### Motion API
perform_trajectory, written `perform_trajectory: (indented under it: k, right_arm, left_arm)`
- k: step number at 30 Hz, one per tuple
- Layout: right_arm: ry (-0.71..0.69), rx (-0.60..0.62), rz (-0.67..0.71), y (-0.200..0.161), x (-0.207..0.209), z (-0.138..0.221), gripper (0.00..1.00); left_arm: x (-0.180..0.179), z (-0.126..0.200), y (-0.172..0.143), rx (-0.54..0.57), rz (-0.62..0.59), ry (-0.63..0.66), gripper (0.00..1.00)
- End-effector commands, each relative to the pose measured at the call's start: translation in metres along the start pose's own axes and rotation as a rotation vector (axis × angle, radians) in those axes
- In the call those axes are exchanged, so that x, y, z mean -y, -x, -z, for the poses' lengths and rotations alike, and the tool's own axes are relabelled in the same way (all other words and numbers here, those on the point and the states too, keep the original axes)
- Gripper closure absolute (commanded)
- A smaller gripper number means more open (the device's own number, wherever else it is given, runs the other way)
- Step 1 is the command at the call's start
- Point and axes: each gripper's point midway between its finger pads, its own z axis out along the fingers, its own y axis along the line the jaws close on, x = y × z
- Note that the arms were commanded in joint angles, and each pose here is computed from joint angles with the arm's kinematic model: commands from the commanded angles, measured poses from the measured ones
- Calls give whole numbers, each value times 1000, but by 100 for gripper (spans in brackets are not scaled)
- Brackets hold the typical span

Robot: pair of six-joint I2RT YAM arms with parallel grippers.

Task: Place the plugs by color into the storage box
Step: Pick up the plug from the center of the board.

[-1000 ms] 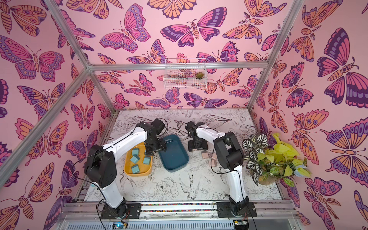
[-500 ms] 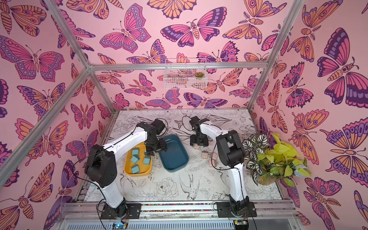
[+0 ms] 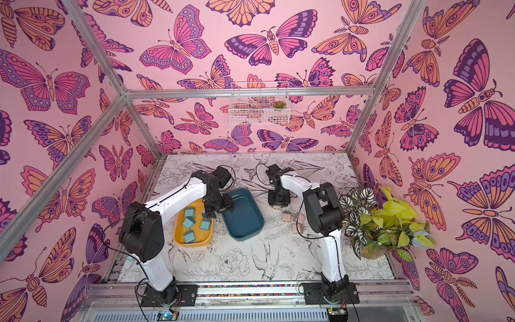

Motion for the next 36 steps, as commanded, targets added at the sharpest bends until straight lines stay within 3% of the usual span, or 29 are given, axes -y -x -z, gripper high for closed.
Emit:
perform_trajectory:
  k: [1,9,19,28,36]
  right_arm:
    - [76,-16,42,-7,-15,11,58]
    - [119,74,207,-8,-29,62,60]
    - [138,337,420,-27,-64,117,59]
    - [174,471,544,-43,-119,116,58]
    - [185,496,595,-37,-160,92,58]
  left_arm:
    - [-1,-3,2,-8,12,9,23]
    - [-4,1,4,20,25,14,23]
    - [-19,23,13,106,67,19,23]
    - [-55,46,20,185,157,22,24]
    - [-73,55,16,200,180,25,24]
